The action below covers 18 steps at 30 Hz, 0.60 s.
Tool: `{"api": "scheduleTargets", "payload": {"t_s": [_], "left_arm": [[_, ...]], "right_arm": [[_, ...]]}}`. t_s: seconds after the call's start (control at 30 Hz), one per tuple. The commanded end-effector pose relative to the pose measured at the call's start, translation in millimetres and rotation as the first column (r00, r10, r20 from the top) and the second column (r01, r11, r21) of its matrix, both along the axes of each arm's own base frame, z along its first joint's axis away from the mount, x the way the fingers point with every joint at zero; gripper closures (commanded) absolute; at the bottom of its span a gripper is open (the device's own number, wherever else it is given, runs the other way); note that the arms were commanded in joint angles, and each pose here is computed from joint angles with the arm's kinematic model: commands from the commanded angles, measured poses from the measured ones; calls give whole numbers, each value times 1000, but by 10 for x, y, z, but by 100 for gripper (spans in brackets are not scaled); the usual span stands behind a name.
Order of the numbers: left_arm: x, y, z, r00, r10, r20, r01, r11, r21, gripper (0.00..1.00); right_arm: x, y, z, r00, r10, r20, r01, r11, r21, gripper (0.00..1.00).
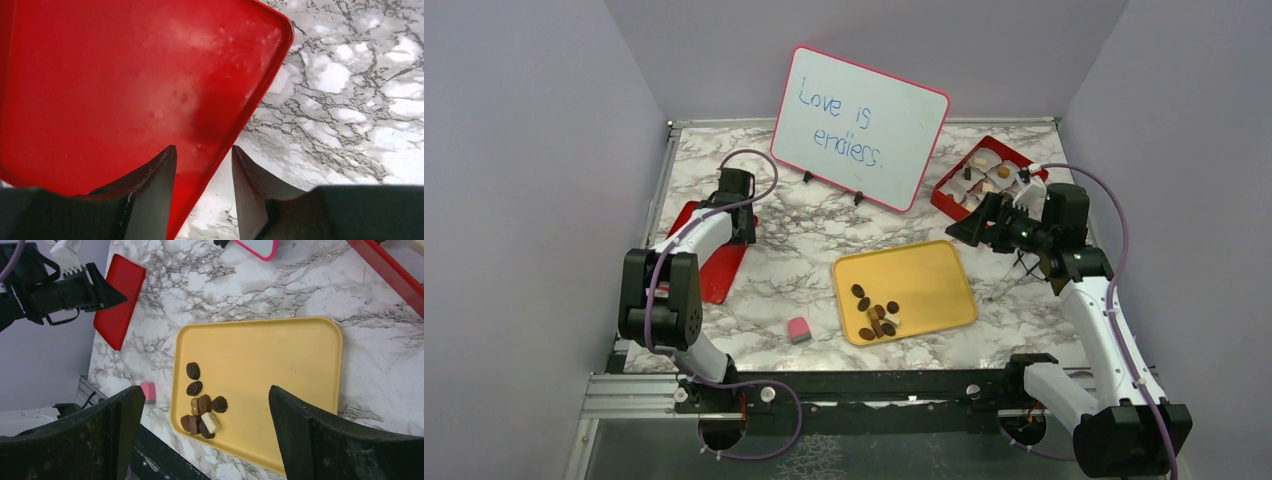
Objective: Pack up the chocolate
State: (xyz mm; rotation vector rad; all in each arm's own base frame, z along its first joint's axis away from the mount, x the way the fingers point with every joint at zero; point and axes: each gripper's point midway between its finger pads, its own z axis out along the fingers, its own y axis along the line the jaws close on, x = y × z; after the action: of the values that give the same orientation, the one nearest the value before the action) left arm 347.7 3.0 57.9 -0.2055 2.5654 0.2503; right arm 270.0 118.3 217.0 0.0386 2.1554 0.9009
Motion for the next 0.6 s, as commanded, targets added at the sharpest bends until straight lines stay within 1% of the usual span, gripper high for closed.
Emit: {"api": "scheduleTargets", "payload": {"t_s": [0.0,0.2,0.33,0.47,0.57], "left_arm": [[83,-84,-83,998,-58,-29,56,997,-45,56],[45,-71,-171,996,-71,-59,69,997,-34,59],[4,-171,-303,990,-101,-99,93,992,-86,60],[-10,-161,-390,986,-97,-135,86,993,-80,63],[-19,-183,-404,984,-101,-145,89,992,-89,72]], "right_arm": [[-40,59,278,996,34,81,-37,999,30,0],[-62,66,242,997,35,74,-37,999,36,0],[-73,63,239,996,33,80,-36,999,35,0],[-82,69,234,997,38,74,-40,999,37,0],[-94,76,253,996,41,78,-45,998,41,0]]}}
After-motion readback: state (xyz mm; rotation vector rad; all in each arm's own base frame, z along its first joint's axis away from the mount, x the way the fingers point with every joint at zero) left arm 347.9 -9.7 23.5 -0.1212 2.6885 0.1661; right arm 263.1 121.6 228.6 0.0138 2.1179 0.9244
